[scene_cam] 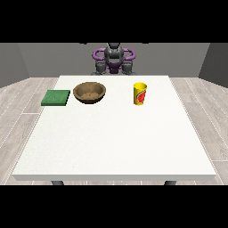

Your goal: Pick the cup and pour the ball into the bowl, then pick the bowl and place it on the pad

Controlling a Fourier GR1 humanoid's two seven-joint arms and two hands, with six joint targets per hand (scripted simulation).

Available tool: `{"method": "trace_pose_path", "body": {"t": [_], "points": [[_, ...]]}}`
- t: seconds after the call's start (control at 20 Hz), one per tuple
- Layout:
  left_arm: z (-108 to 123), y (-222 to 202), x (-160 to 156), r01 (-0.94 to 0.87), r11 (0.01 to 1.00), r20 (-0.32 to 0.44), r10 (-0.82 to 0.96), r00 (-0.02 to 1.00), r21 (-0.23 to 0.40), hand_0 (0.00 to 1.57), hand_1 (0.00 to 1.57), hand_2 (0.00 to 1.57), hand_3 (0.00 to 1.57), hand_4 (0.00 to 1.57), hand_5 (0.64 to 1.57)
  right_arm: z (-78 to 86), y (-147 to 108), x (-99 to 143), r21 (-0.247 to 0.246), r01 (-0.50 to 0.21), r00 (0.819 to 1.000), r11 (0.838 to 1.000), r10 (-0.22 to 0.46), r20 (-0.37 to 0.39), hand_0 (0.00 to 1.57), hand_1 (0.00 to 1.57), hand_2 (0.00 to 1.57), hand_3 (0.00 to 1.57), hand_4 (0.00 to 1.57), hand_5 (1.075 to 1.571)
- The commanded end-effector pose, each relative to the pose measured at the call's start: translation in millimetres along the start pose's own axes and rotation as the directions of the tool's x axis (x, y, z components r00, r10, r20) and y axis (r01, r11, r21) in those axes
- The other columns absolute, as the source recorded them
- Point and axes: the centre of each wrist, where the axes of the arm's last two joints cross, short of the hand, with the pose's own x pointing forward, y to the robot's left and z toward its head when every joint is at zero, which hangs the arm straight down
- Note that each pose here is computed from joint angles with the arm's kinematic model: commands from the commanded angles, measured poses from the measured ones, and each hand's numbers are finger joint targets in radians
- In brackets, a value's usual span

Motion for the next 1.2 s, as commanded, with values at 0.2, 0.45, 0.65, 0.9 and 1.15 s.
{"method": "trace_pose_path", "body": {"t": [0.2, 0.45, 0.65, 0.9, 1.15], "points": [[-31, -8, 47, 0.085, 0.994, 0.27, -0.064, 0.961, -0.067, 0.0, 0.0, 0.0, 0.0, 0.0, 1.507, -24.9, 29, 61, 0.047, -0.128, 0.958, 0.991, 0.112, 0.263, 0.0, 0.0, 0.0, 0.0, 0.13, 1.57], [-57, 11, 87, 0.137, 0.99, 0.449, -0.119, 0.885, -0.008, 0.0, 0.0, 0.0, 0.0, 0.0, 1.509, -30.1, 9, 77, 0.071, -0.111, 0.911, 0.991, 0.073, 0.406, 0.0, 0.0, 0.0, 0.0, 0.0, 1.57], [-73, 16, 93, 0.252, 0.966, 0.523, -0.248, 0.815, 0.066, 0.0, 0.0, 0.0, 0.0, 0.0, 1.459, -30.4, 9, 84, 0.109, -0.137, 0.867, 0.984, 0.066, 0.494, 0.0, 0.0, 0.0, 0.0, 0.0, 1.568], [-81, 36, 31, 0.253, 0.962, 0.478, -0.269, 0.836, 0.099, 0.0, 0.0, 0.0, 0.0, 0.0, 1.434, -26.5, 3, 105, 0.124, -0.134, 0.871, 0.983, 0.057, 0.489, 0.0, 0.0, 0.0, 0.0, 0.0, 1.568], [-71, 73, -17, 0.218, 0.963, 0.454, -0.266, 0.85, 0.155, 0.0, 0.0, 0.0, 0.0, 0.0, 1.405, -14.5, -35, 111, 0.126, -0.153, 0.86, 0.98, 0.069, 0.506, 0.0, 0.0, 0.0, 0.0, 0.0, 1.568]]}}
